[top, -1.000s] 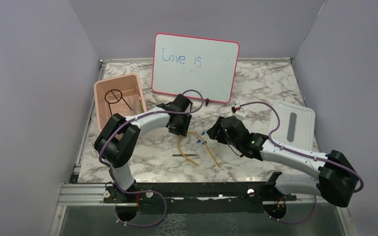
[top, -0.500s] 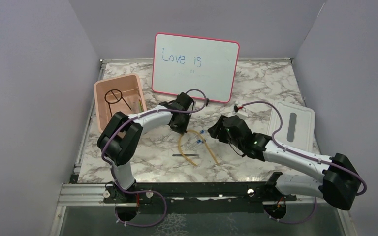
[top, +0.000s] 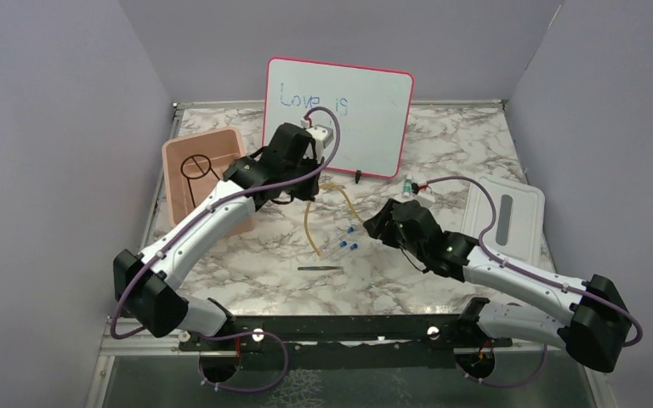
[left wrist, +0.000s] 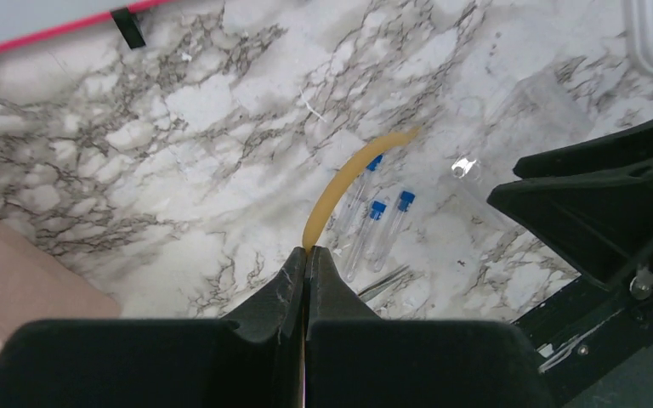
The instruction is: Organize the chemistry lab equipment
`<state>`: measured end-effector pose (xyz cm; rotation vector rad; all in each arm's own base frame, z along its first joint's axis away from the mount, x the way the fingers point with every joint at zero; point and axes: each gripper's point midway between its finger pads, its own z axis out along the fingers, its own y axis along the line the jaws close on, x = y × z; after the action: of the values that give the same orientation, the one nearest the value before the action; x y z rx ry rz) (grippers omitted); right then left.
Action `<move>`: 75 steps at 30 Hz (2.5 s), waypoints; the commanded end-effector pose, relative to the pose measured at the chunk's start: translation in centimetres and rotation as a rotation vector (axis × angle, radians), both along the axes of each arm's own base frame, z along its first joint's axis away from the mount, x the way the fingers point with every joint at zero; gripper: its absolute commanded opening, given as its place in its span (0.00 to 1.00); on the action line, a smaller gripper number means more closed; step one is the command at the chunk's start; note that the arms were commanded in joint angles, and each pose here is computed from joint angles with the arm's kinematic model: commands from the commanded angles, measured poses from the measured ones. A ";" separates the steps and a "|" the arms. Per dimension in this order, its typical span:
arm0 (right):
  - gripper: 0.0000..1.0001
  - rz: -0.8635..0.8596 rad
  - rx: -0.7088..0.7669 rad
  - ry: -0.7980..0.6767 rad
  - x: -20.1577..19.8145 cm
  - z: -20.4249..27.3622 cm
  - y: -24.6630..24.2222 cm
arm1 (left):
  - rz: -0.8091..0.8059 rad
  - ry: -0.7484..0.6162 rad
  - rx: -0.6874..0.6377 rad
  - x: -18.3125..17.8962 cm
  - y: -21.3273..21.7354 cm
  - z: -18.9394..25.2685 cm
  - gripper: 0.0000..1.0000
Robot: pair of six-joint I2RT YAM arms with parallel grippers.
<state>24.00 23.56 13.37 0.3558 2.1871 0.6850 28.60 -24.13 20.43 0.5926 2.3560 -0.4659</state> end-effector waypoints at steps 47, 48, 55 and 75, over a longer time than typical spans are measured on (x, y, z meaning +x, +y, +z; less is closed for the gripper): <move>0.51 -0.025 -0.001 0.001 0.2 0.3 -0.4 | 0.916 -0.366 0.437 7.5 26.3 8.9 0.00; 0.51 -0.024 -0.001 0.000 0.2 0.3 -0.4 | 0.919 -0.357 0.443 7.6 26.4 8.4 0.00; 0.51 -0.023 -0.006 0.001 0.2 0.2 -0.4 | 0.925 -0.274 0.433 8.5 27.0 4.6 0.00; 0.50 -0.011 0.010 0.009 0.1 0.3 0.0 | 0.960 -0.572 0.190 4.7 27.2 19.6 0.00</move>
<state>23.74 23.01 12.95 0.3655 2.2056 0.6542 32.91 3.19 41.77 -0.3564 1.7842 0.3058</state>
